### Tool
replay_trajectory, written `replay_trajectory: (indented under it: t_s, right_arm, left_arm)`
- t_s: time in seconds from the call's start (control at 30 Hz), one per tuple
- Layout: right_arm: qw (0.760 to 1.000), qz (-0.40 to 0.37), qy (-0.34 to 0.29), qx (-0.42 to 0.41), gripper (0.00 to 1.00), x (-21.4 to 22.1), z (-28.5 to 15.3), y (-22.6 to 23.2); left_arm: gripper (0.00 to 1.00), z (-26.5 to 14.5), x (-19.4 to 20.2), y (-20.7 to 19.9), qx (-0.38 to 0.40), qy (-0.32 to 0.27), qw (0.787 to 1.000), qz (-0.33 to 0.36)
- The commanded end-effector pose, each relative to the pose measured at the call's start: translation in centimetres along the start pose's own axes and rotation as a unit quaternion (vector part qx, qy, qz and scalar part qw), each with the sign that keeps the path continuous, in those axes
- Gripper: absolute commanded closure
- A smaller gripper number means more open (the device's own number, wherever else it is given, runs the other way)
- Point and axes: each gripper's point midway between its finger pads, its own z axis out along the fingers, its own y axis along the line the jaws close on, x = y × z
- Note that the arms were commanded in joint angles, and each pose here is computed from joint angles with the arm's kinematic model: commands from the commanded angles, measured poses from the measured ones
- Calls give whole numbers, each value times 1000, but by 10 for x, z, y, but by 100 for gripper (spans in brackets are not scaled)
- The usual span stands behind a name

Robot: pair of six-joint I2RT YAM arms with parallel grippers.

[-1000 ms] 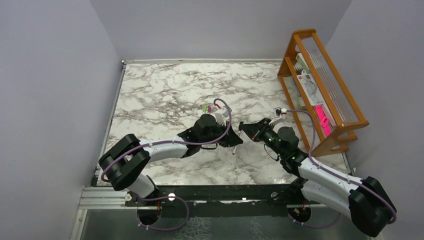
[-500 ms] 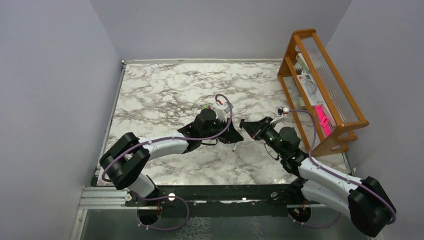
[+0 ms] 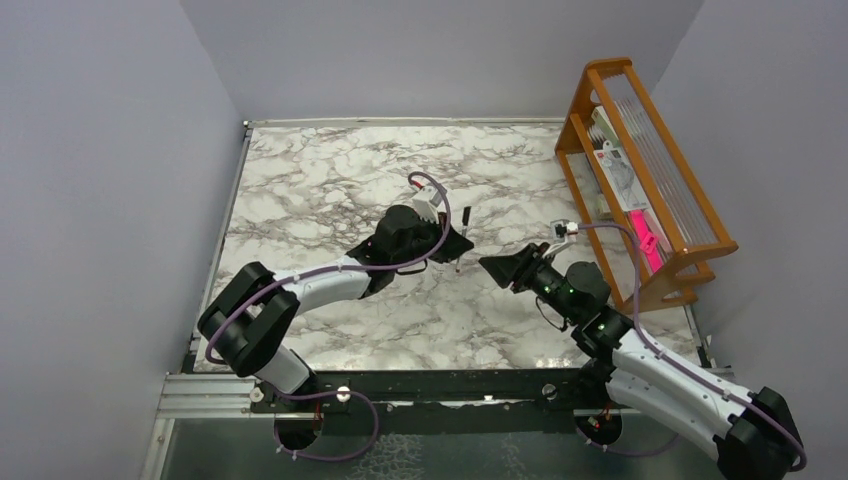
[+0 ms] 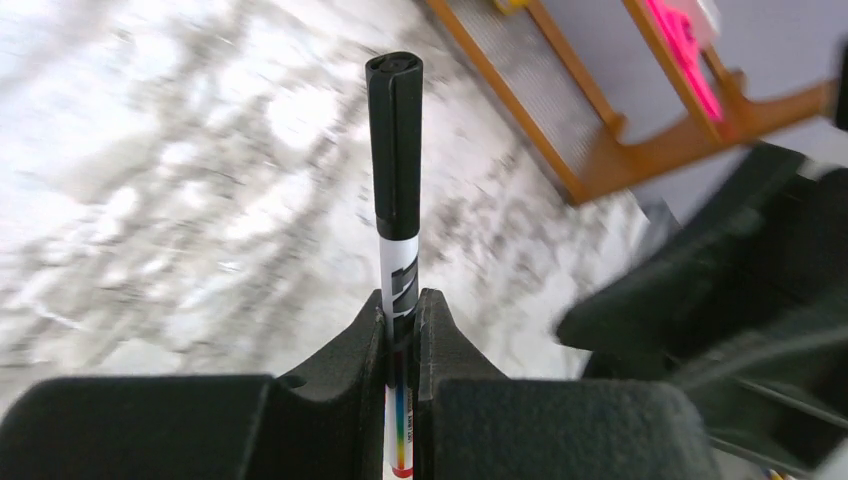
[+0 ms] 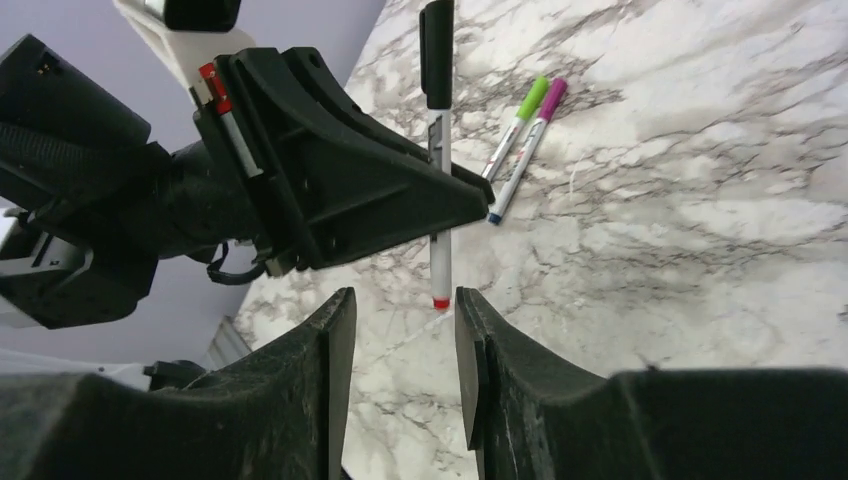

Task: Insert the pens into the pen caps

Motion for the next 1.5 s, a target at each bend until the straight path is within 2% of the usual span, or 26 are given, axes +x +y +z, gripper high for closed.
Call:
replay_trajectory:
  t_s: [0.0, 0.13, 0.3, 0.4, 0.63, 0.83, 0.97, 1.07, 1.27, 1.47]
  right_arm:
    - [997, -59, -7, 40, 59, -17, -8, -4]
    - [995, -75, -1, 68, 59, -15, -13, -16]
    - [995, -59, 30, 73, 62, 6, -14, -28]
    - [995, -52, 39, 75, 65, 15, -15, -33]
    - [993, -53, 49, 93, 72, 22, -11, -43]
    - [992, -55, 60, 94, 77, 28, -6, -46]
    - [992, -55, 63, 96, 79, 30, -5, -48]
    - [991, -56, 64, 98, 79, 31, -5, -50]
    - [990, -64, 64, 104, 79, 31, -5, -53]
    - [990, -67, 66, 107, 79, 31, -4, -55]
  left_arm:
    - [100, -5, -41, 25, -71, -70, 994, 45]
    - [100, -5, -47, 55, -151, -53, 984, 78]
    - [100, -13, -57, 111, -306, -19, 946, 110]
    - [100, -20, -58, 131, -349, -6, 930, 114]
    - [100, -14, -37, 167, -381, 52, 917, 108]
    - [100, -5, -21, 184, -383, 87, 915, 88]
    - [94, -5, -18, 194, -395, 97, 910, 81]
    - [85, -3, -15, 197, -395, 103, 910, 76]
    - [79, -1, -10, 199, -392, 110, 911, 71]
    - [77, 0, -9, 200, -393, 114, 910, 70]
